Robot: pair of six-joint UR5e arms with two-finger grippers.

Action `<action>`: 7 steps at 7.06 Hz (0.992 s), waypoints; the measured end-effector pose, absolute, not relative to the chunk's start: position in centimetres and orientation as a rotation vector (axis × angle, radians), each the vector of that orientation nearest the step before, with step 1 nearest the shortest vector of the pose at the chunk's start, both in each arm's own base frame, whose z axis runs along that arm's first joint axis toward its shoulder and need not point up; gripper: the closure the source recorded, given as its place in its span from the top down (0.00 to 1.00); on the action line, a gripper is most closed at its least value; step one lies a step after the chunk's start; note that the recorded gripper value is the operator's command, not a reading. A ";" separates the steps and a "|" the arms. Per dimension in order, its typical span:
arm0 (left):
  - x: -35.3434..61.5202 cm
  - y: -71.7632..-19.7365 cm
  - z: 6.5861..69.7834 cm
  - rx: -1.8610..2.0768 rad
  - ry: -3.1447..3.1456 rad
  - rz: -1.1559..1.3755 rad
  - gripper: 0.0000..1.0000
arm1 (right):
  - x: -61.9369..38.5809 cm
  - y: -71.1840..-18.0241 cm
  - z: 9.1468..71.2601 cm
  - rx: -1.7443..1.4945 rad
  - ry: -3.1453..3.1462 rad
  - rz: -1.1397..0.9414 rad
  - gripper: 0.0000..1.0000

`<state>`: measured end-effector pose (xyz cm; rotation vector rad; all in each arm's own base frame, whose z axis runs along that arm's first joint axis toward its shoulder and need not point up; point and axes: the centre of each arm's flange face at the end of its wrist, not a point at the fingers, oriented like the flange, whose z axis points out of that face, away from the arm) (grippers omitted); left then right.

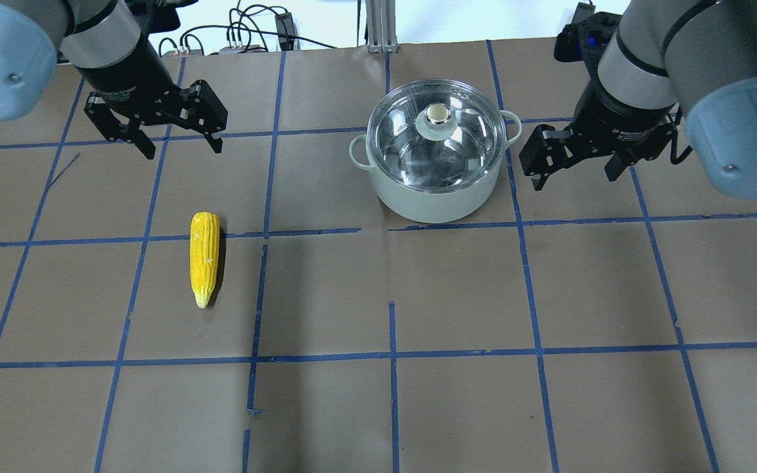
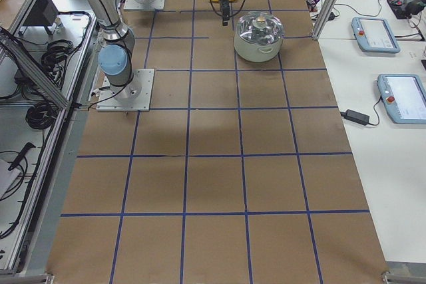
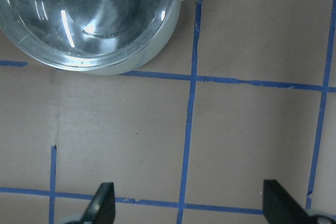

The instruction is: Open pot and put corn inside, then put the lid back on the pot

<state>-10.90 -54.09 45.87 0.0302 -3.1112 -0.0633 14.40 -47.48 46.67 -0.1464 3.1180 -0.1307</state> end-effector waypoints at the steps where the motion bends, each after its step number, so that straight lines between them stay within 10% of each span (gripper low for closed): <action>1: -10.9 -54.0 45.8 0.028 -3.112 -0.066 1.00 | 14.9 -49.1 46.2 -0.154 3.111 -0.192 1.00; 7: -10.9 -54.1 45.3 0.024 -3.105 -0.070 1.00 | 27.8 -61.8 41.0 -0.244 3.092 -0.244 0.99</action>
